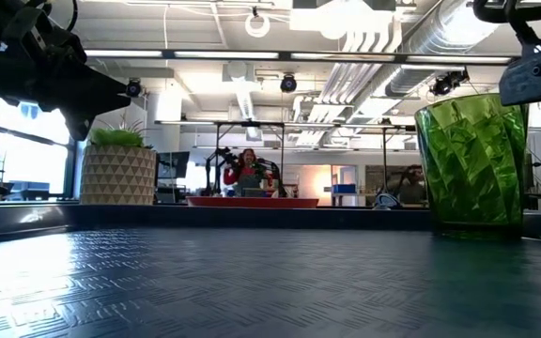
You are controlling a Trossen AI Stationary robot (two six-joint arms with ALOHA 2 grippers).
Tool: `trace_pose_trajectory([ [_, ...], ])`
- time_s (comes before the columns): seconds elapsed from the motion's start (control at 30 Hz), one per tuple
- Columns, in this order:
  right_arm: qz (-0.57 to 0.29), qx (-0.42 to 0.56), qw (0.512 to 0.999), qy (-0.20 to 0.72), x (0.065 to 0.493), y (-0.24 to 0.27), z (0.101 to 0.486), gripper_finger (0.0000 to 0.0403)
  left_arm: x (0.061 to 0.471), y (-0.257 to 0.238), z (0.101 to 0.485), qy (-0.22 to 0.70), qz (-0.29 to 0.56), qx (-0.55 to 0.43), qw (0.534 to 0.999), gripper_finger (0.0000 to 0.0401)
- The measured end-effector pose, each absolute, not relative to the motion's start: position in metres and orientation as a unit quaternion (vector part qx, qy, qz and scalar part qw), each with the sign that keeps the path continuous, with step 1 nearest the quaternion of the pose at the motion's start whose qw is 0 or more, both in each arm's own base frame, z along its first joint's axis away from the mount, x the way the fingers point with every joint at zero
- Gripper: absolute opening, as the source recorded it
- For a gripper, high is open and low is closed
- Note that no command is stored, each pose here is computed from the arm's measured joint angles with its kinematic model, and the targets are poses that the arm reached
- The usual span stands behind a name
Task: Pick and place plate/cup/fork/spoon on tray
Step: Move the blue tray to the center of the table
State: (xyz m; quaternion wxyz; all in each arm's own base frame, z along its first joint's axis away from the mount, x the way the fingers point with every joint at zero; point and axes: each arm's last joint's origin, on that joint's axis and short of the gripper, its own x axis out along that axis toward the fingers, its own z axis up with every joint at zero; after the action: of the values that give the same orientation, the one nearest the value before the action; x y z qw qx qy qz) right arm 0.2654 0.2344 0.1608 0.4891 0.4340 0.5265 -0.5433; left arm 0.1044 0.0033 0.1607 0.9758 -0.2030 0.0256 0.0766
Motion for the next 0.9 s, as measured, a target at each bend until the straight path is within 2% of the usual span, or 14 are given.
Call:
trace_pose_trajectory([
  [0.47,-0.537,0.429,0.494,0.533,0.2657,0.2346,0.1608,0.0064,0.1044,0.0033,0.1607,0.026,0.076,-0.203,0.976,0.0099],
  [0.9,-0.533,0.432,0.497,0.531,0.2681,0.2364,0.1672,0.0067,0.1044,0.0033,0.1607,0.026,0.077,-0.203,0.976,0.0099],
])
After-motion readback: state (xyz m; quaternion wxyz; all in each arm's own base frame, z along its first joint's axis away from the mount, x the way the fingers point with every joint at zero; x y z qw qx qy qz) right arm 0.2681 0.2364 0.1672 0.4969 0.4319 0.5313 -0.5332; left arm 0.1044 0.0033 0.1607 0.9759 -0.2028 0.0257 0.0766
